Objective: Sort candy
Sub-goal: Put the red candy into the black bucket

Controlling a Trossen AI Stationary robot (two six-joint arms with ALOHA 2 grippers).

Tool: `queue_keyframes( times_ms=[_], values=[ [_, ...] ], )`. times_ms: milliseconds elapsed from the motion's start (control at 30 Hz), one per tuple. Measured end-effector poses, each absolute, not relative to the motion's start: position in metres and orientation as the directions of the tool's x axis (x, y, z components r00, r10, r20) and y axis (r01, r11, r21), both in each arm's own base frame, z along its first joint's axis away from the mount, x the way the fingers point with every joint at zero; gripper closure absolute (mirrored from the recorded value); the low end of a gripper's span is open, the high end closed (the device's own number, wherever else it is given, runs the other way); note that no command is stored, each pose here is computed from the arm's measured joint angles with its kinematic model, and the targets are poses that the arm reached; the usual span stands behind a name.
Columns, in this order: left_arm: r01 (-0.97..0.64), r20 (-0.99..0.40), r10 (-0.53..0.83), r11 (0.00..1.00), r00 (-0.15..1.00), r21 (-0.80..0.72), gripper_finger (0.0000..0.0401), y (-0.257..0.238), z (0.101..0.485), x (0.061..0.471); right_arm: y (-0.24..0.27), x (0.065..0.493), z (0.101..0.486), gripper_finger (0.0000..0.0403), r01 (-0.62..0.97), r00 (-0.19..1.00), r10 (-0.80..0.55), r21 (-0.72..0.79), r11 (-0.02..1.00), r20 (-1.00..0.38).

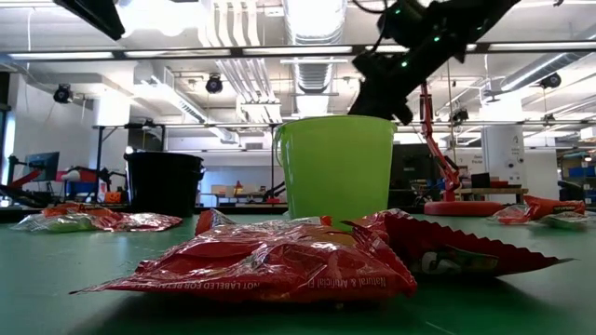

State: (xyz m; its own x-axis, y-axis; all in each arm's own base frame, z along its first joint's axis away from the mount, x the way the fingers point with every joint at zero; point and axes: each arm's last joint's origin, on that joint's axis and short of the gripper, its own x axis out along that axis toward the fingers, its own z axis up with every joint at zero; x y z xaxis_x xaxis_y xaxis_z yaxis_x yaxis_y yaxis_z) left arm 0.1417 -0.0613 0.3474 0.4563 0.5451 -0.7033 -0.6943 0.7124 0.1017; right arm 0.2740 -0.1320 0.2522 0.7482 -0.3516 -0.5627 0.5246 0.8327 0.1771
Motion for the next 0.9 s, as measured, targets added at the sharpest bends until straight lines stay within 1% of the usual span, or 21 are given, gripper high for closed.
queue_keyframes(
  times_ms=[133, 233, 333, 467, 600, 700, 900],
  values=[
    [-0.694, -0.655, 0.601, 0.702, 0.458, 0.159, 0.0321, -0.044, 0.355, 0.135, -0.154, 0.287, 0.253, 0.0266, 0.554, 0.722, -0.361, 0.181, 0.813, -0.590],
    [-0.697, -0.636, 0.621, 0.695, 0.459, 0.176, 0.0321, -0.033, 0.361, 0.126, -0.171, 0.296, 0.251, 0.0266, 0.548, 0.707, -0.309, 0.217, 0.808, -0.635],
    [-0.703, -0.626, 0.623, 0.692, 0.468, 0.164, 0.0321, -0.024, 0.366, 0.115, -0.186, 0.304, 0.251, 0.0266, 0.571, 0.660, -0.280, 0.224, 0.790, -0.697],
    [-0.711, -0.614, 0.616, 0.693, 0.494, 0.123, 0.0321, -0.017, 0.371, 0.101, -0.202, 0.312, 0.247, 0.0266, 0.594, 0.582, -0.248, 0.196, 0.780, -0.775],
    [-0.713, -0.606, 0.608, 0.695, 0.514, 0.092, 0.0321, -0.014, 0.373, 0.093, -0.213, 0.322, 0.242, 0.0266, 0.585, 0.538, -0.225, 0.167, 0.793, -0.813],
    [-0.702, -0.603, 0.605, 0.705, 0.520, 0.102, 0.0321, -0.013, 0.374, 0.091, -0.218, 0.327, 0.237, 0.0266, 0.571, 0.510, -0.205, 0.151, 0.807, -0.835],
    [-0.678, -0.604, 0.606, 0.722, 0.518, 0.142, 0.0321, -0.014, 0.374, 0.093, -0.221, 0.329, 0.223, 0.0266, 0.452, 0.484, -0.076, 0.175, 0.875, -0.872]
  ],
)
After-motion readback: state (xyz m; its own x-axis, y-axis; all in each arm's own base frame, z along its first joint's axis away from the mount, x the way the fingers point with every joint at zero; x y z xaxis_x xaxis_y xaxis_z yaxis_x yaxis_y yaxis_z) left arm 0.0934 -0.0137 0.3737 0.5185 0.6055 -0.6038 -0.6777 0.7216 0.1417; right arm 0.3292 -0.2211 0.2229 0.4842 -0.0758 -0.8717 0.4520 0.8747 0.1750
